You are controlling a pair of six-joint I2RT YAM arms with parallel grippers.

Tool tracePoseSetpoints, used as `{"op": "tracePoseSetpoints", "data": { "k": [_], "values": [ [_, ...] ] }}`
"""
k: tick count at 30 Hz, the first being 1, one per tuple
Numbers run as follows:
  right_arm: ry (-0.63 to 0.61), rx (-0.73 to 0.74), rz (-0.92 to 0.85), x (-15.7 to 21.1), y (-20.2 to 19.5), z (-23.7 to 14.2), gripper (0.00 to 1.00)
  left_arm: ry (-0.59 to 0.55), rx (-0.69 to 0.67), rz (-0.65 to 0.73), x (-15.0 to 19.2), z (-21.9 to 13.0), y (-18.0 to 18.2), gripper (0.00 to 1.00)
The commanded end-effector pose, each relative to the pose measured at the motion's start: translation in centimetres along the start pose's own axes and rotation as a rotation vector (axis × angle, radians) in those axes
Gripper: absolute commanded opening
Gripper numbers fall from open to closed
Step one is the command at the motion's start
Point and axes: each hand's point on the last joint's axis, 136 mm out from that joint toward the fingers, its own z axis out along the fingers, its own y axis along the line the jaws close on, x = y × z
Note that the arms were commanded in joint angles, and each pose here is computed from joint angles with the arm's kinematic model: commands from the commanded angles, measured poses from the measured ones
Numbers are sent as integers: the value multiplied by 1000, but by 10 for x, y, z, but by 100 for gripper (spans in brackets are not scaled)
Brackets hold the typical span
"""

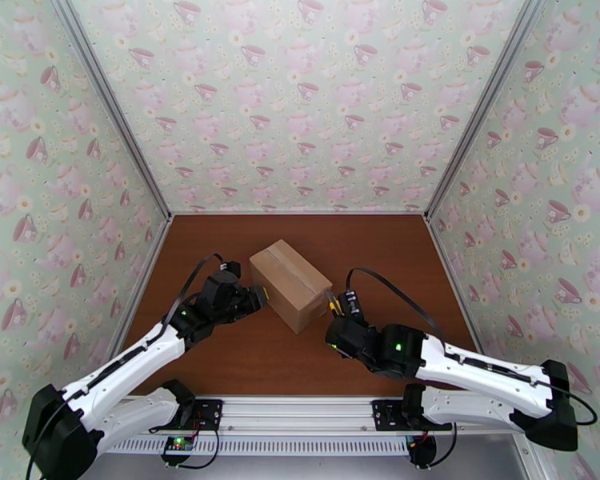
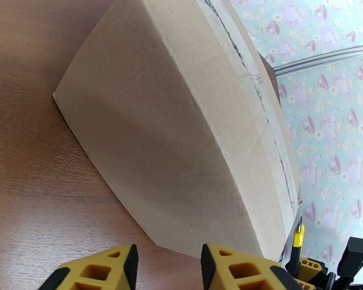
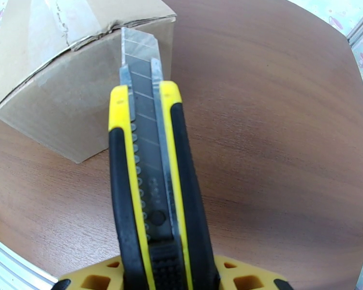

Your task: Unpack the express box

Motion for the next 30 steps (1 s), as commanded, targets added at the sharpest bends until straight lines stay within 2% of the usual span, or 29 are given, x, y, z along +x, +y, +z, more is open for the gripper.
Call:
{"op": "tracePoseSetpoints", "data": {
  "k": [1,30],
  "values": [
    [-42,-2,8,-13,3,-7,0,-14,5,-4,-3,1,-4,42],
    [-32,-2,-11,-14,9,-2,0,-5,6,-5,-1,3,-3,42]
  ]
}}
